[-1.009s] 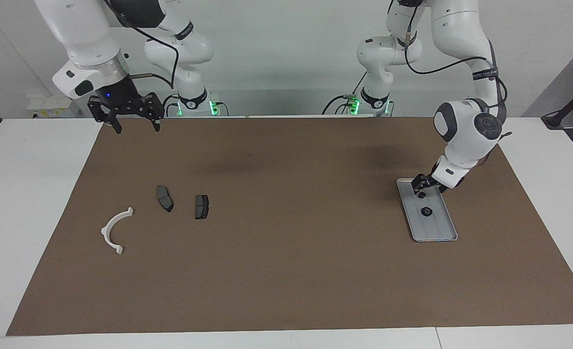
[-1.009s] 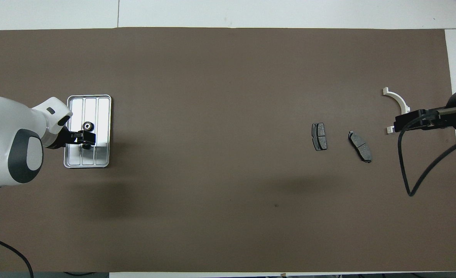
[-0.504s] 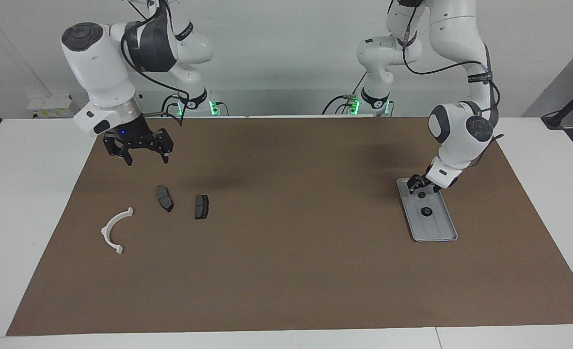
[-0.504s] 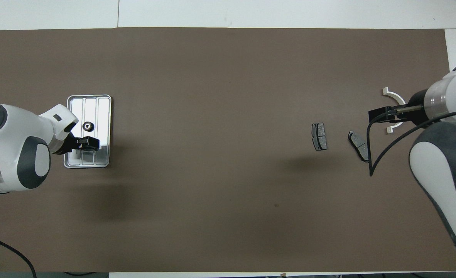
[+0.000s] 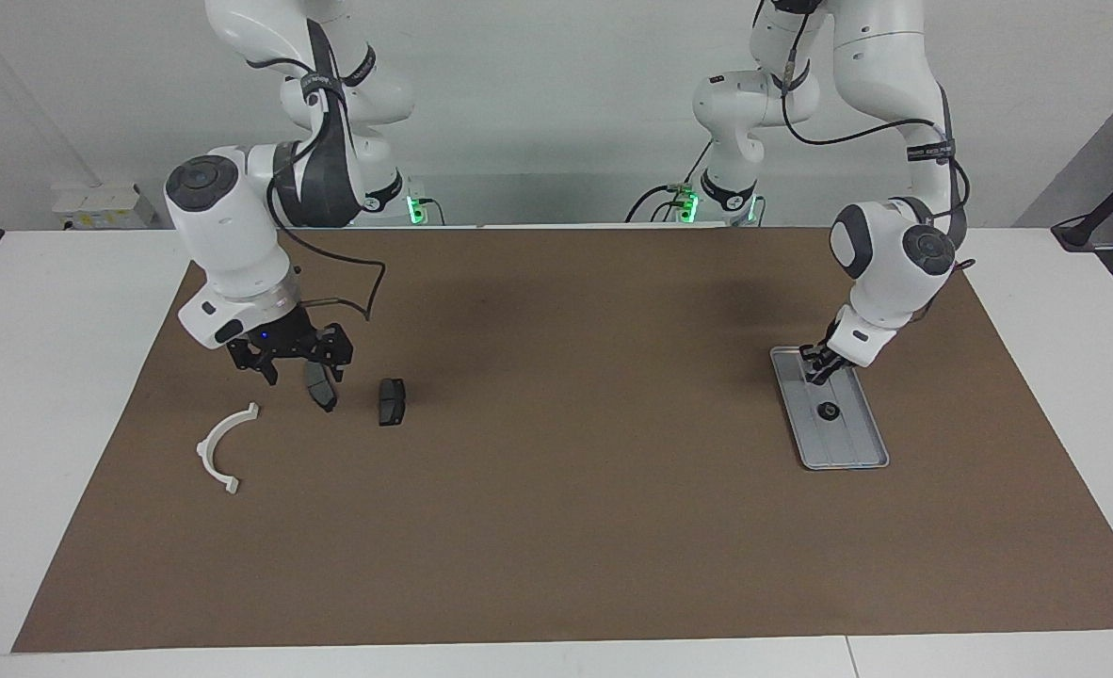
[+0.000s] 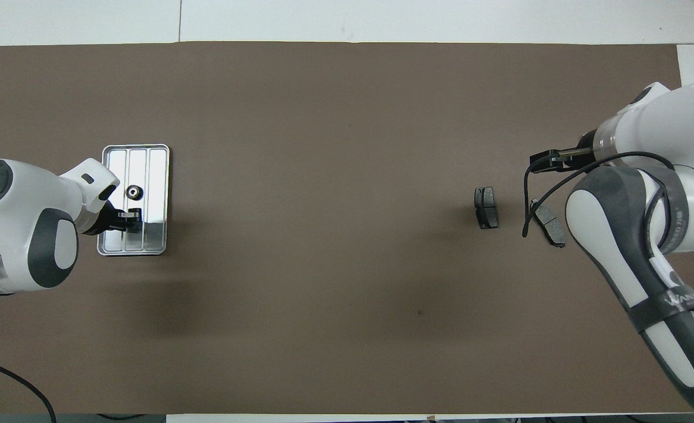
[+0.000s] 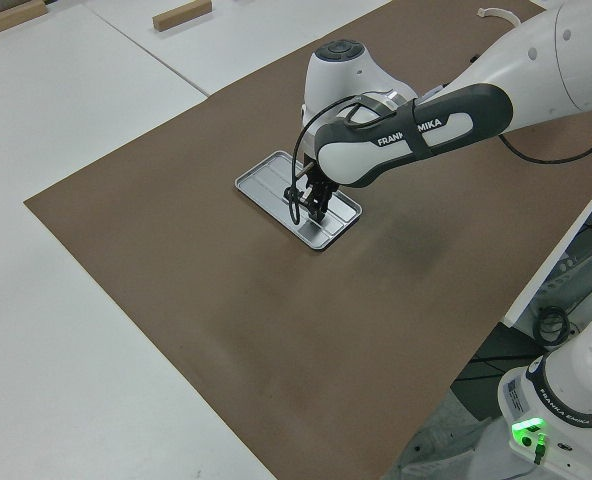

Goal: Place bearing gear from tray to pile

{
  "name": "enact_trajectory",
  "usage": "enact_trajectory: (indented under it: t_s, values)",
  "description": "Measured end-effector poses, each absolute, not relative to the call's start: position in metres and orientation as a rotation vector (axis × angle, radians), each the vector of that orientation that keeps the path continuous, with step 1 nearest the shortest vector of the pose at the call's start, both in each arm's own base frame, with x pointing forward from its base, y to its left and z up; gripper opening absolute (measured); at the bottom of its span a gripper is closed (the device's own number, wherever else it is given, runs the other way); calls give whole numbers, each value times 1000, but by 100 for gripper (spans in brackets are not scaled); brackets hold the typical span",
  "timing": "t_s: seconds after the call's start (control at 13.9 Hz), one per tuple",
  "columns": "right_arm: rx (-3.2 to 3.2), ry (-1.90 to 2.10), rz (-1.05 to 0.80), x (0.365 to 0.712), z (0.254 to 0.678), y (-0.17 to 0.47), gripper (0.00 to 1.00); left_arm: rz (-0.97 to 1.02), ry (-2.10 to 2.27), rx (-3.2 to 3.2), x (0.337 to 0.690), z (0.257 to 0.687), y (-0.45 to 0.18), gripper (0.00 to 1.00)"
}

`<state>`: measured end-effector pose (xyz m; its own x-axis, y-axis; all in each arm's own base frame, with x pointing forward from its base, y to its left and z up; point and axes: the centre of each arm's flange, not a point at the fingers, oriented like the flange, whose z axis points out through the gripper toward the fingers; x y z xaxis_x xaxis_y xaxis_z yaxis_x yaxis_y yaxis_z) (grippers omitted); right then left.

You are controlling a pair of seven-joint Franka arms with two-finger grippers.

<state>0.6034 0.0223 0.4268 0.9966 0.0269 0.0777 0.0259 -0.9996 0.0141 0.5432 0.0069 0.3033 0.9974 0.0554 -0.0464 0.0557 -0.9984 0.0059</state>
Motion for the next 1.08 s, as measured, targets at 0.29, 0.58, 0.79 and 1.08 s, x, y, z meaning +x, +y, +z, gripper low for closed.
enact_trajectory:
  t_s: [0.29,0.58,0.79,1.08]
  values:
    - [3125,42,127,605,426,23,100,-90,112,3130,551,317,-1,23]
    - [3125,42,128,605,426,22,100,-164,214,3123,588,425,-56,23]
    - [3125,38,128,605,426,21,100,-93,389,3106,576,458,-176,23]
    - [3125,35,128,605,426,20,100,-20,539,3060,514,423,-335,23]
